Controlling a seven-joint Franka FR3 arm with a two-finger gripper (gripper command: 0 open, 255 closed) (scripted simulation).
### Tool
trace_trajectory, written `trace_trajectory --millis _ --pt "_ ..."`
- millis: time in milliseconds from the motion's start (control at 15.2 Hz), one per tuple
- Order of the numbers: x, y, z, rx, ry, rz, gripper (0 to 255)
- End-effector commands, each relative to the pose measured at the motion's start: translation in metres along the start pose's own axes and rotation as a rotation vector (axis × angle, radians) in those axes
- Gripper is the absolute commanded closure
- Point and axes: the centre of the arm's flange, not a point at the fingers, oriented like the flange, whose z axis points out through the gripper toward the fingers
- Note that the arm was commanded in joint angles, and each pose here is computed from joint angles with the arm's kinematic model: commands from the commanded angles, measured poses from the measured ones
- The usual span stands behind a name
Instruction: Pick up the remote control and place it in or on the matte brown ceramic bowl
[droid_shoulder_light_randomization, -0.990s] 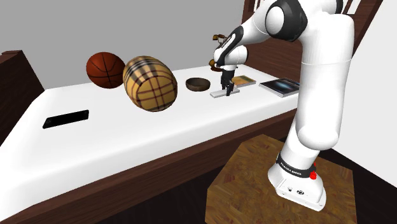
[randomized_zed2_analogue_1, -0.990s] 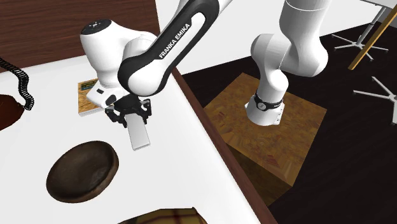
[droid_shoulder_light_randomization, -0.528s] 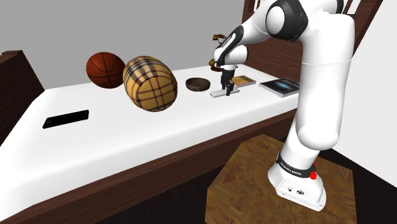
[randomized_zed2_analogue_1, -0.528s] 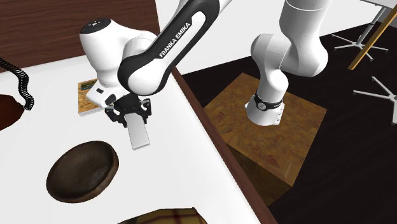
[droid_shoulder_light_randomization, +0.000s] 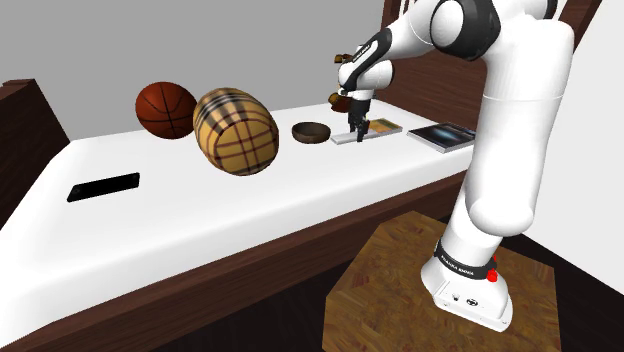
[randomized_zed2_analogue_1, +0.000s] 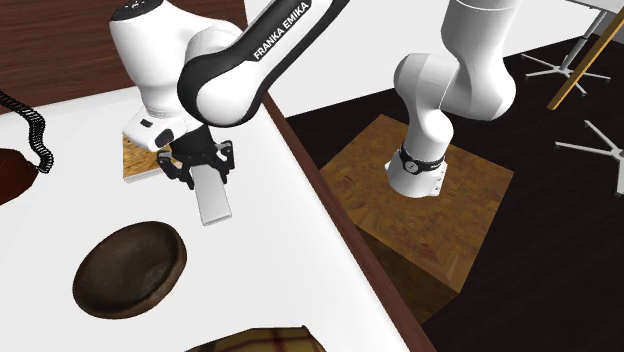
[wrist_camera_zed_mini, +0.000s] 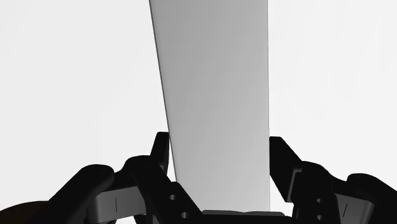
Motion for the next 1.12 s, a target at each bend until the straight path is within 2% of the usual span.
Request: trace_trajectory --millis 0,924,1056 --pt "0.000 0.001 -0.011 0.000 0.000 0.000 255" --pt "0.000 0.002 -0.080 0.000 0.000 0.000 255" --pt "0.020 0.020 -0.080 0.000 0.000 0.000 255"
